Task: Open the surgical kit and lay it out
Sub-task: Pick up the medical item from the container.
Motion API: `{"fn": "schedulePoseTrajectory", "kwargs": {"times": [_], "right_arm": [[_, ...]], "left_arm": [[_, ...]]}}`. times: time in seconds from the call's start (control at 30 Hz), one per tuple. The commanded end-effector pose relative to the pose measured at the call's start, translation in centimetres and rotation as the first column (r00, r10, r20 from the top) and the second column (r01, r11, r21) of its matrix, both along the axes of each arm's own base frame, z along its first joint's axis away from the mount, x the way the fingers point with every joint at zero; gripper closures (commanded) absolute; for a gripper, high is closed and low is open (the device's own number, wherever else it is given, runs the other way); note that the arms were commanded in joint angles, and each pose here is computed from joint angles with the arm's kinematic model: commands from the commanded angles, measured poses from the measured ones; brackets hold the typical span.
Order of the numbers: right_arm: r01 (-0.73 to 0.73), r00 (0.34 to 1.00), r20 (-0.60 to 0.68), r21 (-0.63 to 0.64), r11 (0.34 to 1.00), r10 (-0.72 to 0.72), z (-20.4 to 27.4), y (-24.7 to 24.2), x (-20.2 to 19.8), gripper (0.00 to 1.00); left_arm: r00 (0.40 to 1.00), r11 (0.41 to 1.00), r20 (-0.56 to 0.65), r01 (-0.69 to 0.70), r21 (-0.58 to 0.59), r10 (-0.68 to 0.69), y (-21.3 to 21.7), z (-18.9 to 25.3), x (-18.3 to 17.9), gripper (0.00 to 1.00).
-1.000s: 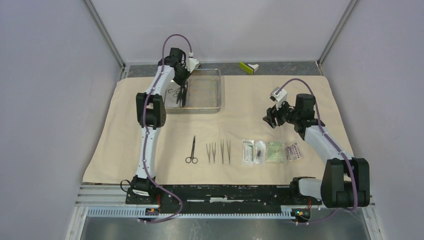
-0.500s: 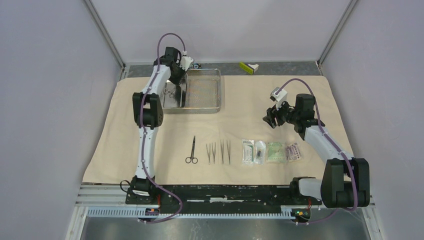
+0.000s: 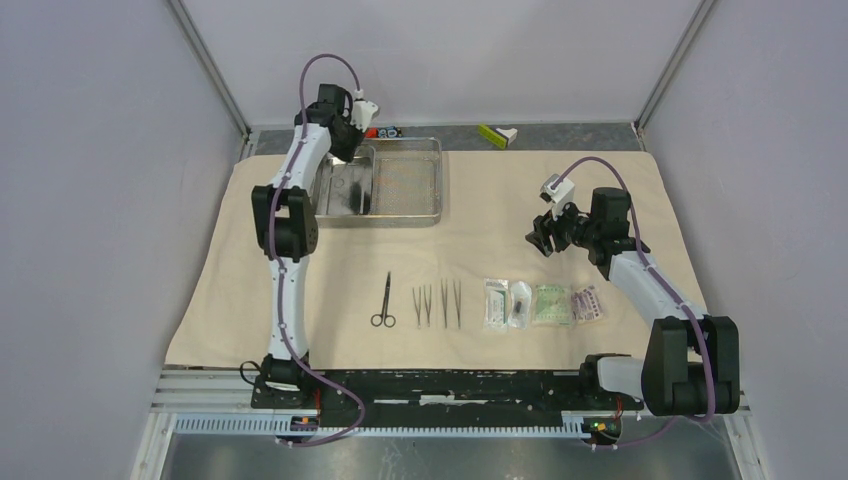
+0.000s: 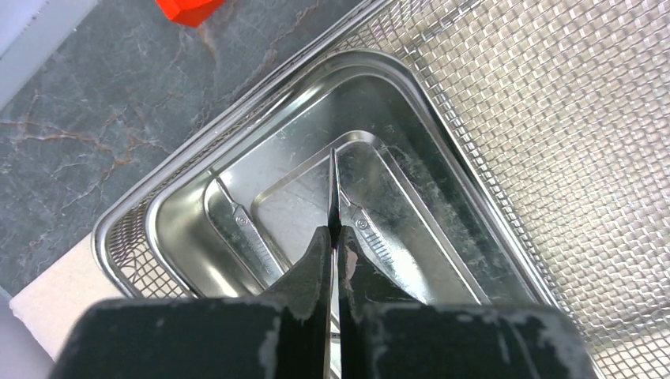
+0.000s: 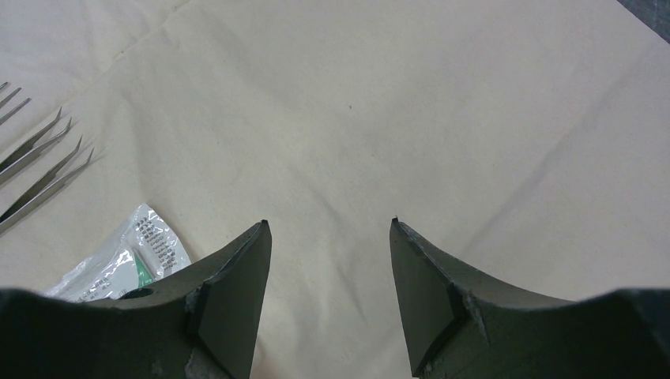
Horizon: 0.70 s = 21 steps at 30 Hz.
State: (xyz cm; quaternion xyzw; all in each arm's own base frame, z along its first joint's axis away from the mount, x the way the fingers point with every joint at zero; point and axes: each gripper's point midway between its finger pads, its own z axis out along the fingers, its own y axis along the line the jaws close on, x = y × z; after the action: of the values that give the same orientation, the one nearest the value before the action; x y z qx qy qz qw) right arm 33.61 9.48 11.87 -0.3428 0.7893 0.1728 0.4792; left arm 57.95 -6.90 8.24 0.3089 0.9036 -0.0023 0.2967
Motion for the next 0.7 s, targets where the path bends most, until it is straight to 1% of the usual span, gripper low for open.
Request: {"fn": "schedulePoseTrajectory", "kwargs": {"times": [0.0, 0.1, 0.2, 0.3, 0.37, 0.47, 0.53, 0.67], "right_arm": [[-0.01, 0.999, 0.053, 0.009, 1.0, 0.01, 1.6, 0.1, 0.8, 0.36], [-0.013, 0.999, 0.053, 0.021, 1.0, 0.012, 1.7, 0.3, 0.8, 0.37], [-0.017, 0.999, 0.045, 0.053, 0.998, 0.015, 2.2, 0.7, 1.1, 0.37], [-0.028, 0.998, 0.052, 0.091, 0.995, 0.023, 3.1, 1.4, 1.5, 0.38], [-0.04, 0.998, 0.061, 0.094, 0.995, 0.035, 3.7, 1.9, 1.8, 0.39], [-0.048, 0.996, 0.074, 0.093, 0.995, 0.041, 4.5, 2.2, 2.4, 0.39], [-0.053, 0.996, 0.08, 0.099, 0.994, 0.045, 5.0, 2.5, 2.7, 0.39], [-0.057, 0.996, 0.078, 0.114, 0.992, 0.049, 5.3, 2.9, 2.7, 0.4]], "left_arm": [[0.994, 0.997, 0.111, -0.011, -0.07, 0.018, -0.9, 5.6, 0.6, 0.98], [0.993, 0.995, 0.113, -0.01, -0.101, 0.021, -1.3, 6.8, 0.0, 0.98], [0.992, 0.987, 0.119, -0.016, -0.159, 0.035, -2.0, 8.7, -0.9, 0.98], [0.989, 0.974, 0.112, -0.066, -0.219, 0.092, -2.3, 10.8, -2.4, 0.98], [0.986, 0.962, 0.096, -0.108, -0.252, 0.136, -2.4, 11.9, -3.9, 0.98], [0.974, 0.943, 0.064, -0.192, -0.271, 0.217, -1.8, 12.3, -6.5, 0.98], [0.963, 0.935, 0.078, -0.227, -0.272, 0.257, -1.3, 13.5, -8.4, 0.98], [0.942, 0.918, 0.093, -0.288, -0.274, 0.324, -0.8, 13.6, -12.2, 0.98]]}}
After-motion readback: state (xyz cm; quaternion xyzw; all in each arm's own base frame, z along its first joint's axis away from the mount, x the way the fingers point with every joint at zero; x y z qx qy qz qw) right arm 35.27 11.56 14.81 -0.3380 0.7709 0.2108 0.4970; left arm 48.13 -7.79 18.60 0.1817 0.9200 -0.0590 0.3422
